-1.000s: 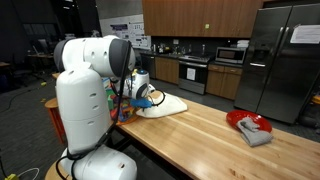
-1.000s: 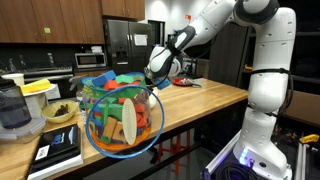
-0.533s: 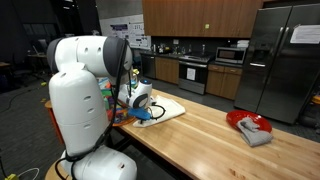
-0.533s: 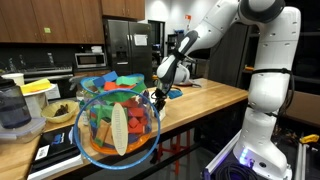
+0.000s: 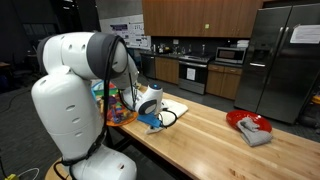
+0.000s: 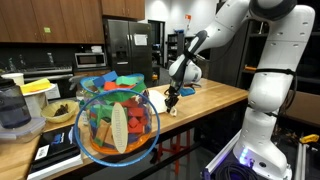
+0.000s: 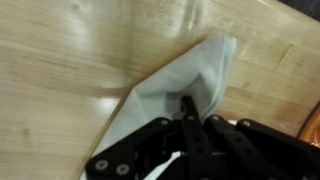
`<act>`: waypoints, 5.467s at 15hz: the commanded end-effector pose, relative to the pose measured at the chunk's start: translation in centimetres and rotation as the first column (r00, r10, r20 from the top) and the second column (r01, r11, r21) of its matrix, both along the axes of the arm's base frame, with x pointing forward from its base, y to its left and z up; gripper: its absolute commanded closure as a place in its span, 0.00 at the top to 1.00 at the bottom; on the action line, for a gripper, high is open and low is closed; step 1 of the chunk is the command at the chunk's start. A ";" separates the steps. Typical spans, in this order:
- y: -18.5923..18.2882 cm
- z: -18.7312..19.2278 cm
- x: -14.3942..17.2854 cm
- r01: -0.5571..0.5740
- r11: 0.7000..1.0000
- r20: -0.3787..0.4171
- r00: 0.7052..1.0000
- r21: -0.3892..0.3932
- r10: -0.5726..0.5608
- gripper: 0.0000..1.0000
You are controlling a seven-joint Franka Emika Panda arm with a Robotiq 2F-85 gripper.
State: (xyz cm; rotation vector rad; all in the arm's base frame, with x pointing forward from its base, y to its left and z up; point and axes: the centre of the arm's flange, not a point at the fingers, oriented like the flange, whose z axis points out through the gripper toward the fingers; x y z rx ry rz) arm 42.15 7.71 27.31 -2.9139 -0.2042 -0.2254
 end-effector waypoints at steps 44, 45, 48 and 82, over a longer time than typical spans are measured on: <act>-40.5 -0.2 -10.5 0.676 0.731 0.330 0.713 -0.091 -0.618 0.01; -39.6 0.3 -9.1 0.650 0.754 0.346 0.733 -0.099 -0.586 0.01; -35.7 2.1 -4.8 0.559 0.819 0.392 0.787 -0.129 -0.476 0.01; 9.1 8.0 11.9 -0.496 0.837 0.321 0.773 -0.232 0.547 0.01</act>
